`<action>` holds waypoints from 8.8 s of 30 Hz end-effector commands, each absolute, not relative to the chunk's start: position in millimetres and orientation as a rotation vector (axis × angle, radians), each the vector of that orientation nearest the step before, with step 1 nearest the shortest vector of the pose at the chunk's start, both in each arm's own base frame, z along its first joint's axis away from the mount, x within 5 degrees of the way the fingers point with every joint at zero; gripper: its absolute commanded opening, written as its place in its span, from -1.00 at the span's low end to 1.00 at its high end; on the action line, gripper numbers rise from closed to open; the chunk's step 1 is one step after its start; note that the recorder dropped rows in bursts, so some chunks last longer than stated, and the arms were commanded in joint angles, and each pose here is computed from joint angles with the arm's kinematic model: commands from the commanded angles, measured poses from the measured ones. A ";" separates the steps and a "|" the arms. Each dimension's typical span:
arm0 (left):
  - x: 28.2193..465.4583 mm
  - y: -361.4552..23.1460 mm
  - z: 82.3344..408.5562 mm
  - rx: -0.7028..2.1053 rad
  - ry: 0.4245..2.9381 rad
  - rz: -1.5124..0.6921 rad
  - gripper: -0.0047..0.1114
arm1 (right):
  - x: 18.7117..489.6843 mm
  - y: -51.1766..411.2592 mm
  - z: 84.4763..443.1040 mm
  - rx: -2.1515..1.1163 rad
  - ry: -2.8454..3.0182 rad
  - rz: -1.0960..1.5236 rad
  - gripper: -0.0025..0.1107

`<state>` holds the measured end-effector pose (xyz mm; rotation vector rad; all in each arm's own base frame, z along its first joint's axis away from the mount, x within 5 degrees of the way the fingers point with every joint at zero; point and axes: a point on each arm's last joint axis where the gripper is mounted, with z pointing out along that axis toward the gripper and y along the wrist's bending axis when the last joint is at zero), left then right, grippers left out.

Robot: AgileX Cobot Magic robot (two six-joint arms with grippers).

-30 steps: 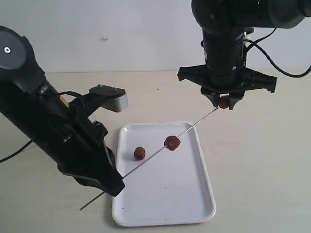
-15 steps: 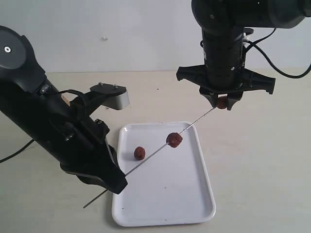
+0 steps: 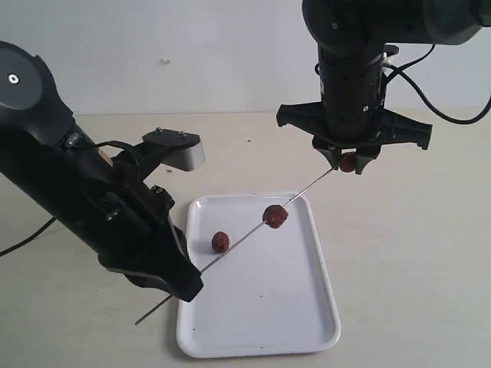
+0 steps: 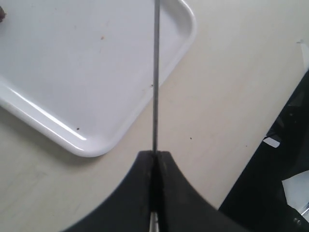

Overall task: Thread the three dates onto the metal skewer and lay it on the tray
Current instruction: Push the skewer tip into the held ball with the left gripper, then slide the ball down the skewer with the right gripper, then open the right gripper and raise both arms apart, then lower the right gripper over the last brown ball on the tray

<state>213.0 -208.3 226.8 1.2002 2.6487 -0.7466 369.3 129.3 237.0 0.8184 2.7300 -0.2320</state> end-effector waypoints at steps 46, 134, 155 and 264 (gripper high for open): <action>215.4 -210.2 223.0 1.195 2.638 -0.755 -0.92 | 369.0 128.2 239.3 0.788 2.723 -0.242 -0.41; 244.6 -229.6 222.2 1.155 2.550 -0.746 -0.92 | 340.6 189.9 245.6 0.644 2.764 -0.098 -0.26; 251.5 -231.8 224.1 1.079 2.502 -0.731 -0.92 | 338.4 186.3 278.6 0.566 2.652 0.025 0.27; 261.0 -60.3 228.1 0.409 2.568 -0.397 -0.92 | 384.5 229.8 171.4 0.094 2.928 0.225 0.08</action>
